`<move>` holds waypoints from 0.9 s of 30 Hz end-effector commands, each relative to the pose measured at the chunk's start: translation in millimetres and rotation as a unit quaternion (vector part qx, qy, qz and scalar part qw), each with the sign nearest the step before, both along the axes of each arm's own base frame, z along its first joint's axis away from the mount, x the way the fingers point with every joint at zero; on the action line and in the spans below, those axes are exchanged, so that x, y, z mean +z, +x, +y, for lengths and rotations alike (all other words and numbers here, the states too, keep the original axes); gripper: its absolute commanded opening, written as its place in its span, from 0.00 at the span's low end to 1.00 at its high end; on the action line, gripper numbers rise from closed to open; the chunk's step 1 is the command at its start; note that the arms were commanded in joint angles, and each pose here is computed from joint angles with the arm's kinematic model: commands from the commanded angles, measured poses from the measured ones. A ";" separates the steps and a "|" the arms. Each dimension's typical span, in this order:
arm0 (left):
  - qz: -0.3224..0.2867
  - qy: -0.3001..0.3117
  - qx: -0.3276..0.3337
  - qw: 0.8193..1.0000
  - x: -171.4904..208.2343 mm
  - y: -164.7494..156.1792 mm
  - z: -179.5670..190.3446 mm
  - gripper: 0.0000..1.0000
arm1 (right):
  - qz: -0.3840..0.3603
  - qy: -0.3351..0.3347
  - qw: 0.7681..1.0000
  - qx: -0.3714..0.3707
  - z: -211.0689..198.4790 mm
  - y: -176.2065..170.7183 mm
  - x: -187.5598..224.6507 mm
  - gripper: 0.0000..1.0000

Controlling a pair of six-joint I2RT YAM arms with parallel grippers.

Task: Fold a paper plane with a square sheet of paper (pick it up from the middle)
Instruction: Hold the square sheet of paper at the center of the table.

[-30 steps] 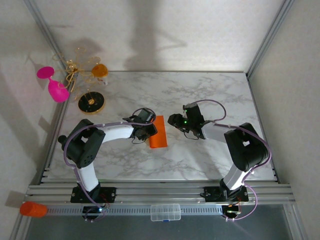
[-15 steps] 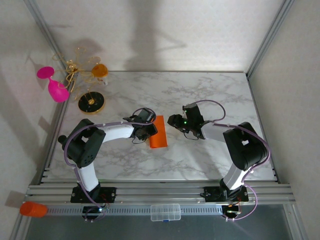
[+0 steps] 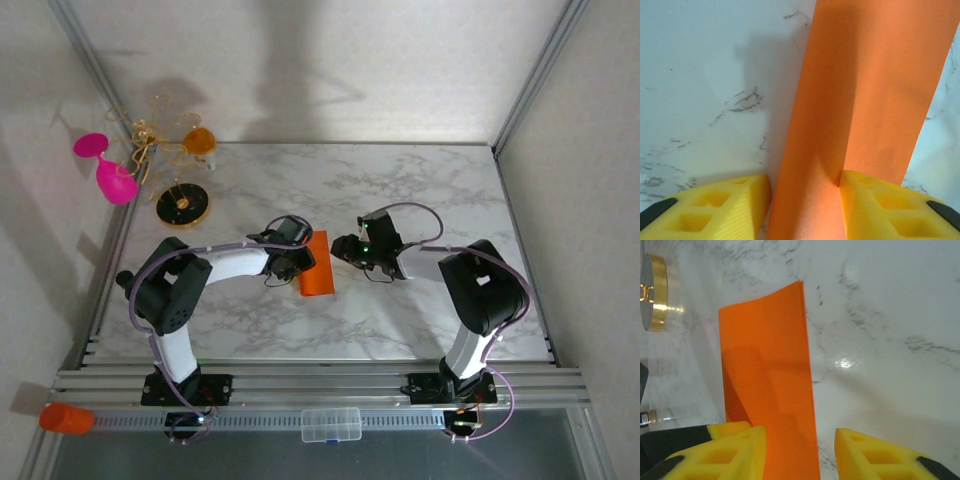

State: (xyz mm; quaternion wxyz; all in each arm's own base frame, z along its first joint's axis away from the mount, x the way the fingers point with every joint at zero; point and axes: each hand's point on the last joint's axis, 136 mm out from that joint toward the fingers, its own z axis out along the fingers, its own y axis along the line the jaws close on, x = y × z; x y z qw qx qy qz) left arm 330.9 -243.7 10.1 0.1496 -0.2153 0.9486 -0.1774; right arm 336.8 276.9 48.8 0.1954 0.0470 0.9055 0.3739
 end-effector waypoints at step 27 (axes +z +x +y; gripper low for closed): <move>0.097 0.095 -0.011 0.991 -81.3 -45.4 33.9 0.45 | 0.047 -0.036 0.996 0.073 37.3 -3.6 -33.9 0.13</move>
